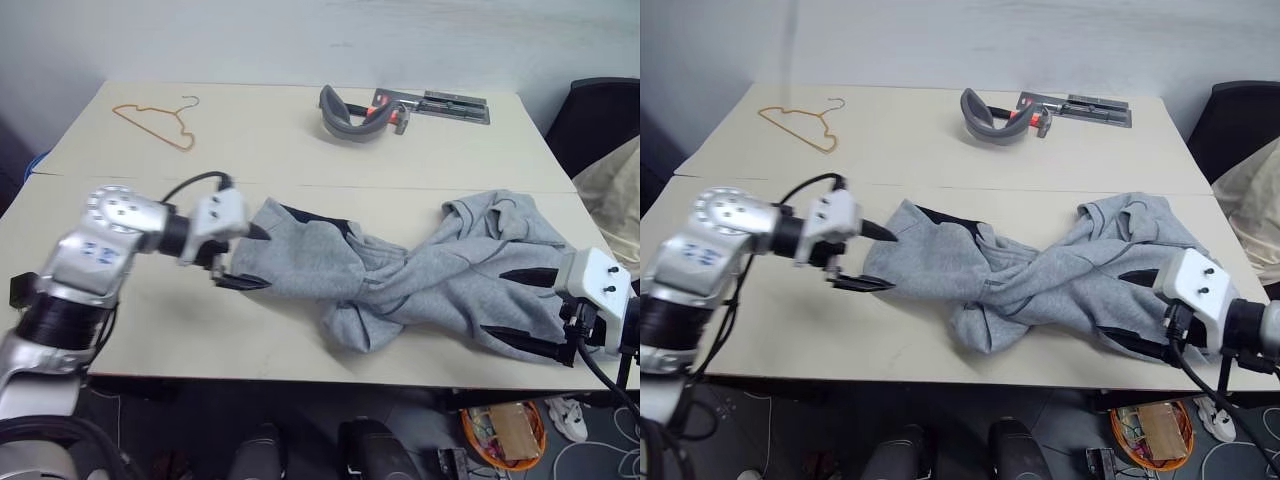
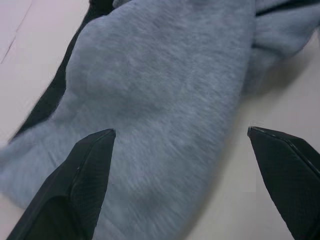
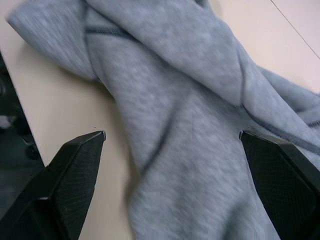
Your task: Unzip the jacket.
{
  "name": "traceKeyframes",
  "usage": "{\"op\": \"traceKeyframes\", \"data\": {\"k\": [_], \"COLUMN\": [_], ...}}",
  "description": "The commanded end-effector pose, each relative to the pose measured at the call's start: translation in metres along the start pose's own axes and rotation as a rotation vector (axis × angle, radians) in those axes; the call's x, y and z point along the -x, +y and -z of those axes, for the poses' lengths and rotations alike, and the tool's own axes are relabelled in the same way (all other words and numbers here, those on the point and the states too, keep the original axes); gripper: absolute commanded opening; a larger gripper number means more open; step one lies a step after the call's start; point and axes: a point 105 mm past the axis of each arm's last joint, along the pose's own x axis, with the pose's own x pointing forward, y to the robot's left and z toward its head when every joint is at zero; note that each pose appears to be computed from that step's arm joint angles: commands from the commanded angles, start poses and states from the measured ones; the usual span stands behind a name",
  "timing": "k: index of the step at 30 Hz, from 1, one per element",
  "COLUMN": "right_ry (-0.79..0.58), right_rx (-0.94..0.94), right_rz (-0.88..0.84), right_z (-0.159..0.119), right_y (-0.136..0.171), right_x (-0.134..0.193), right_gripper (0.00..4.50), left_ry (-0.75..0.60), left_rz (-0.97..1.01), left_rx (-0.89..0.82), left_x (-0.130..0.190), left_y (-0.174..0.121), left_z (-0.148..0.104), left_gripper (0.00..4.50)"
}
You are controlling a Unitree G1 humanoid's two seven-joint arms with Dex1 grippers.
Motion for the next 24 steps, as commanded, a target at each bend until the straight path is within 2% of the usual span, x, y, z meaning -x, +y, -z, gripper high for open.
{"op": "traceKeyframes", "data": {"k": [1,5,8,13,20,22,24], "right_ry": [-0.019,-0.048,-0.048,-0.056,-0.101,-0.097,-0.099], "right_rx": [0.034,-0.005,-0.01,-0.013,-0.044,-0.047,-0.052], "right_rz": [0.08,0.124,0.166,0.164,0.15,0.148,0.142], "right_z": [-0.009,-0.017,-0.019,-0.025,-0.035,-0.034,-0.034], "right_y": [-0.011,-0.016,-0.02,-0.02,-0.023,-0.022,-0.021], "right_x": [0.023,0.045,0.054,0.061,0.065,0.065,0.064], "right_gripper": [4.5,4.5,4.5,4.5,4.5,4.5,4.5], "left_ry": [-0.017,-0.027,-0.007,0.005,-0.099,-0.111,-0.084], "left_rz": [0.016,0.042,0.068,0.134,0.206,0.22,0.242], "left_rx": [-0.098,-0.151,-0.136,-0.114,-0.042,-0.031,-0.048], "left_x": [-0.017,-0.035,-0.042,-0.042,-0.023,-0.018,-0.016], "left_y": [0.004,0.004,0.002,-0.007,-0.015,-0.017,-0.022], "left_z": [-0.012,-0.014,-0.004,0.005,-0.018,-0.022,-0.017], "left_gripper": [4.46,4.46,3.85,2.26,0.11,0.11,0.53]}}
